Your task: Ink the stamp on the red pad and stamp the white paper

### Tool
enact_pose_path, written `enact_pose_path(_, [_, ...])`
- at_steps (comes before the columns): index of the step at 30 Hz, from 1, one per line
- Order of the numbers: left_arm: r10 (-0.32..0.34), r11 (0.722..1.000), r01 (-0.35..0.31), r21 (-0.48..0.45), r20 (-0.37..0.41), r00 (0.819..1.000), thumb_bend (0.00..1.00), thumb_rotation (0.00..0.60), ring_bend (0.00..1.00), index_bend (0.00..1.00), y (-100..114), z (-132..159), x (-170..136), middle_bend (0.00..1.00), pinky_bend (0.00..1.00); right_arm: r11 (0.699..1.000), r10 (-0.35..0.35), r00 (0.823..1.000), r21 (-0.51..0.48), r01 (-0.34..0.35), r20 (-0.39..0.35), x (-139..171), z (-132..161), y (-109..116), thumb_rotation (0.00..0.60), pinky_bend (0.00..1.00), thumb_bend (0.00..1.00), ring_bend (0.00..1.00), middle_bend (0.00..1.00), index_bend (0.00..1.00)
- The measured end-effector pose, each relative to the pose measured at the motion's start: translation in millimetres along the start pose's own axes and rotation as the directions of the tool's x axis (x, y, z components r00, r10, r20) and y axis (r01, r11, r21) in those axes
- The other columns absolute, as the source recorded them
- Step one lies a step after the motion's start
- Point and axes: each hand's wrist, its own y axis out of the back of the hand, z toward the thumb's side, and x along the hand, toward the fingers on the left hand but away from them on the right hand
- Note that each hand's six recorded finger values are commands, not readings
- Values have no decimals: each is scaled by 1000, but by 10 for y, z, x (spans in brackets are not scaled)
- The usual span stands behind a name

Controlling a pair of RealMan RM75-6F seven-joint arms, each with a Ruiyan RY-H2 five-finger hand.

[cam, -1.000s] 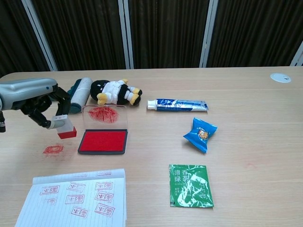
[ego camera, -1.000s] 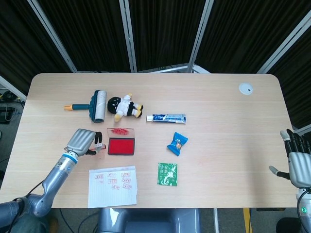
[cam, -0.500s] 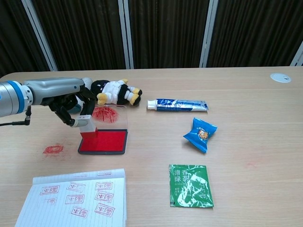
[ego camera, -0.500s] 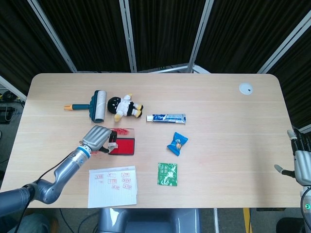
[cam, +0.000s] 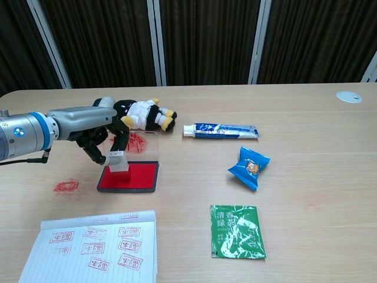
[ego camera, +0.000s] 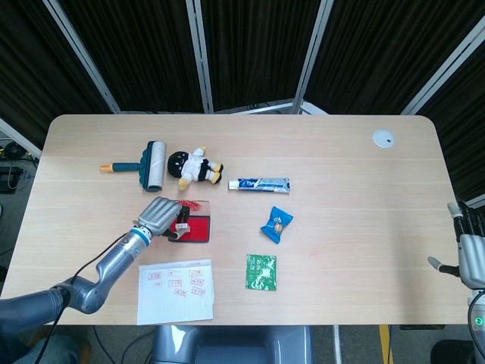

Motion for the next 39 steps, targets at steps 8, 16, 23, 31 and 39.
enact_pose_path(8, [-7,1000,7,-1,-9,1000,490,600,799,572,-50,1,53,558,740,1000,6,1000,-1,-6,6,-12,-17,-9,600,0,0,0,0,0])
enact_pose_path(16, [-20,1000,20,-2,-17,1000,493,600,799,575,-131,-10,93,559,740,1000,12,1000,2,-12,11,-21,-27,-20,600,0,0,0,0,0])
enact_pose_path(23, [-32,999,32,1,-24,999,493,600,799,580,-211,-30,117,563,740,1000,14,1000,5,-14,14,-29,-37,-28,600,0,0,0,0,0])
enact_pose_path(31, [-39,999,39,5,-30,999,493,600,799,581,-275,-42,137,564,741,1000,15,1000,5,-15,18,-35,-50,-30,600,0,0,0,0,0])
enact_pose_path(39, [-31,999,30,-9,-28,999,495,600,799,583,-267,-33,135,564,740,1000,17,1000,3,-17,19,-36,-51,-37,600,0,0,0,0,0])
